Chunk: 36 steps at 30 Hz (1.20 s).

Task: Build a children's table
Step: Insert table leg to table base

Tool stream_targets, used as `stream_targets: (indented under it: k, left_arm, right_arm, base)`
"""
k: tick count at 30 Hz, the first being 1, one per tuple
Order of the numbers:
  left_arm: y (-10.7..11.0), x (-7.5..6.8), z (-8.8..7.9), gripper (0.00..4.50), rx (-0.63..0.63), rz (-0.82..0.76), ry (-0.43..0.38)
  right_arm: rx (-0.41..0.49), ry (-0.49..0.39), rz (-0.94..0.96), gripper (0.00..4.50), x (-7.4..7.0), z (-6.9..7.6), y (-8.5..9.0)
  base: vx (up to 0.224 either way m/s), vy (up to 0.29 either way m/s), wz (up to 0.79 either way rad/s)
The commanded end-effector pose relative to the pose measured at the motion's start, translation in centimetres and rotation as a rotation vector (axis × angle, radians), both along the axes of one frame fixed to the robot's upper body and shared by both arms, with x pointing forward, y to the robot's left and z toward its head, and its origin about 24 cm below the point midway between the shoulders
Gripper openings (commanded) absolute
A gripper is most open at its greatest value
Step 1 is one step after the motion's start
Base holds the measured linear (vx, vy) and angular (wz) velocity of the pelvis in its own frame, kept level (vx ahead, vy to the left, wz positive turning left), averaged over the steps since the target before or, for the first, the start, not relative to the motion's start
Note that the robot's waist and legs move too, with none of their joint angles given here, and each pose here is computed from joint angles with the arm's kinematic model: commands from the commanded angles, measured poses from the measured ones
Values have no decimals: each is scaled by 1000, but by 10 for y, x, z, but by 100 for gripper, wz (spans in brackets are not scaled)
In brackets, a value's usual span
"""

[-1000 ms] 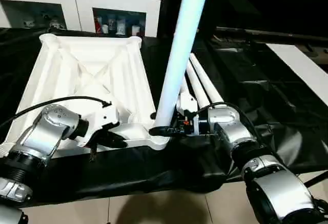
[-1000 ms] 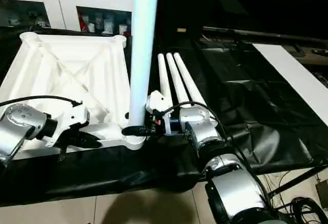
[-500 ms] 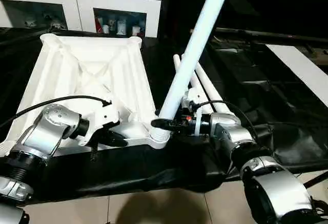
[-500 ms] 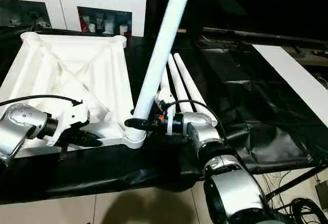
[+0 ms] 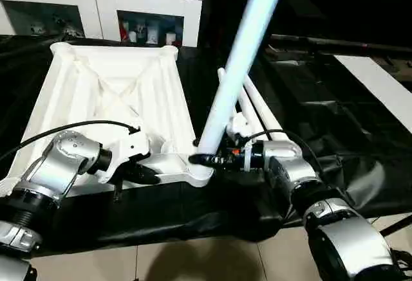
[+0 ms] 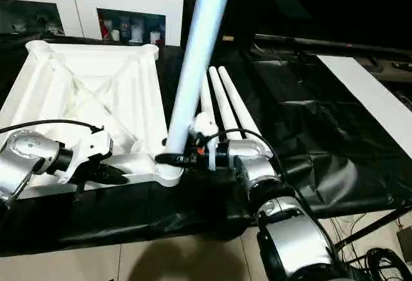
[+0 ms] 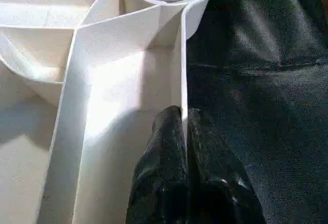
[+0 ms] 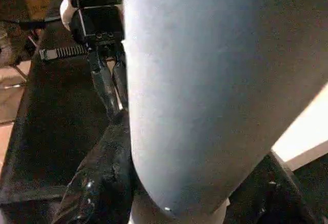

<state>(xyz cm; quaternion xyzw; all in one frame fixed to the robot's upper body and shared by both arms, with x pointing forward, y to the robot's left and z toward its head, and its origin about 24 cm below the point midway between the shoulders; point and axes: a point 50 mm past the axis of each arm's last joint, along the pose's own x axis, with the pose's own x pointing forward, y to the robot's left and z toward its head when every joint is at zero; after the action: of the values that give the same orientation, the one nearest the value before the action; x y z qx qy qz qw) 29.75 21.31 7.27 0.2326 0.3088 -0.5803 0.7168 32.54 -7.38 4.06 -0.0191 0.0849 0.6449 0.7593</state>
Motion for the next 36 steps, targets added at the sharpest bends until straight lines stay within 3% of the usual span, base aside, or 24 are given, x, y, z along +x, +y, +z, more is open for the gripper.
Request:
stream_targets:
  k: [1,13,17,19,20,21,23,24,27,32,36]
  left_arm:
    - [0,5,10,0,17,-28,-27]
    - [-1,3,8,0,26,-43,-15]
    - [-3,3,8,0,15,-45,-13]
    - [-2,2,8,0,16,-44,-11]
    - [-2,2,8,0,16,-44,-11]
    - [-2,2,8,0,15,-43,-10]
    - [-2,1,8,0,14,-43,-10]
    - [-2,1,8,0,11,-42,-9]
    - [-4,0,6,0,3,-38,-15]
    - [-6,-2,4,0,-3,-43,-4]
    - [-7,-4,2,0,-6,-44,2]
  right_arm:
    - [-350,144,78,187,-32,-58,-26]
    - [-436,69,130,187,-39,-67,-20]
    - [-305,134,39,187,-29,-56,-14]
    - [-87,237,-79,187,-13,-37,-16]
    - [-87,237,-79,187,-13,-37,-16]
    - [-10,266,-118,187,-7,-29,-18]
    - [54,287,-152,187,-2,-23,-20]
    - [154,309,-221,187,7,-12,-25]
    - [249,332,-293,187,15,-3,-33]
    - [319,352,-371,187,21,4,-42]
    - [229,297,-275,187,16,3,-39]
  base:
    - [0,0,0]
    - [0,0,0]
    - [0,0,0]
    - [0,0,0]
    - [0,0,0]
    - [0,0,0]
    - [0,0,0]
    - [0,0,0]
    - [0,0,0]
    - [0,0,0]
    - [0,0,0]
